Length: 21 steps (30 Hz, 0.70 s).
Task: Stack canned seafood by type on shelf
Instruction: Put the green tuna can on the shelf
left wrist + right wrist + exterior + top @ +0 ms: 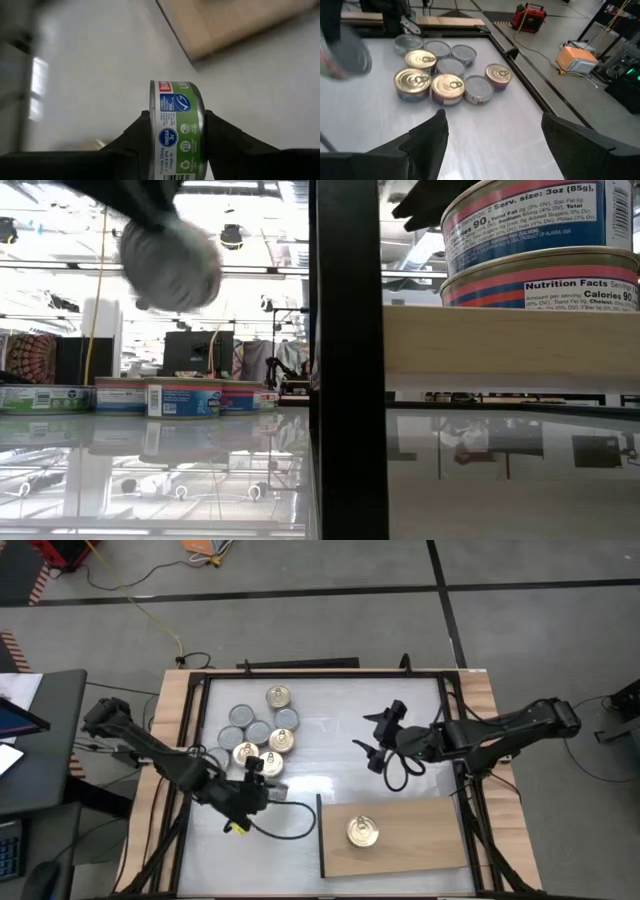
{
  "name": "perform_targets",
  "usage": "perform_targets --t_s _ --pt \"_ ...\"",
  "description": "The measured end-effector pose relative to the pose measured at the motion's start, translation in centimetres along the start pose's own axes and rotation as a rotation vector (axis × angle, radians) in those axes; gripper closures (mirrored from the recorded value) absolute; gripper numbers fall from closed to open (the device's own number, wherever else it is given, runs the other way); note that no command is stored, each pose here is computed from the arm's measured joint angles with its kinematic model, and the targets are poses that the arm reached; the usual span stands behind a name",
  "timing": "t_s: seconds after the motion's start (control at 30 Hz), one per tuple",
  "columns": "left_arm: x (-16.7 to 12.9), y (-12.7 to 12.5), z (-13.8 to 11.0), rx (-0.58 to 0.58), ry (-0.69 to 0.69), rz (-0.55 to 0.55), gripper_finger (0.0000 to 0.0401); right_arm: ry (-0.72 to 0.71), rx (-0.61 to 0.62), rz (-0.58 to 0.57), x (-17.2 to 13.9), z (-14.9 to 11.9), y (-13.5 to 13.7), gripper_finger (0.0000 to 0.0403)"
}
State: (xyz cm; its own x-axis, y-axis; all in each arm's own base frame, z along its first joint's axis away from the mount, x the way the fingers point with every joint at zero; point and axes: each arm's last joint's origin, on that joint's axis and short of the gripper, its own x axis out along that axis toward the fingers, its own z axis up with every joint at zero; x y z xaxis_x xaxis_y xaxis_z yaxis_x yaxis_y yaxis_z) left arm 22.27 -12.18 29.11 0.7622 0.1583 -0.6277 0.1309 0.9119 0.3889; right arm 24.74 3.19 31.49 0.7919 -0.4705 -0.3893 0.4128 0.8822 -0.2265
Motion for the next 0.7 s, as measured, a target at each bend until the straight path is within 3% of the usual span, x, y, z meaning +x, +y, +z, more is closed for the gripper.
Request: perform_targets --t_s 0.13,0.4,0.7 --pt "-1.0 0.5 0.8 0.076 -0.106 0.163 0.0269 0.032 -0.03 -0.007 -0.5 -0.3 -0.3 0.0058" --pt "1.4 2.7 2.7 0.226 -0.206 0.208 0.0269 0.123 -0.141 -0.018 0.5 -2.3 -0.7 0.0058" --pt "3.3 8.5 3.7 0.168 -0.375 0.228 0.0269 -0.029 -0.22 0.057 -0.6 -5.3 0.8 0.0067"
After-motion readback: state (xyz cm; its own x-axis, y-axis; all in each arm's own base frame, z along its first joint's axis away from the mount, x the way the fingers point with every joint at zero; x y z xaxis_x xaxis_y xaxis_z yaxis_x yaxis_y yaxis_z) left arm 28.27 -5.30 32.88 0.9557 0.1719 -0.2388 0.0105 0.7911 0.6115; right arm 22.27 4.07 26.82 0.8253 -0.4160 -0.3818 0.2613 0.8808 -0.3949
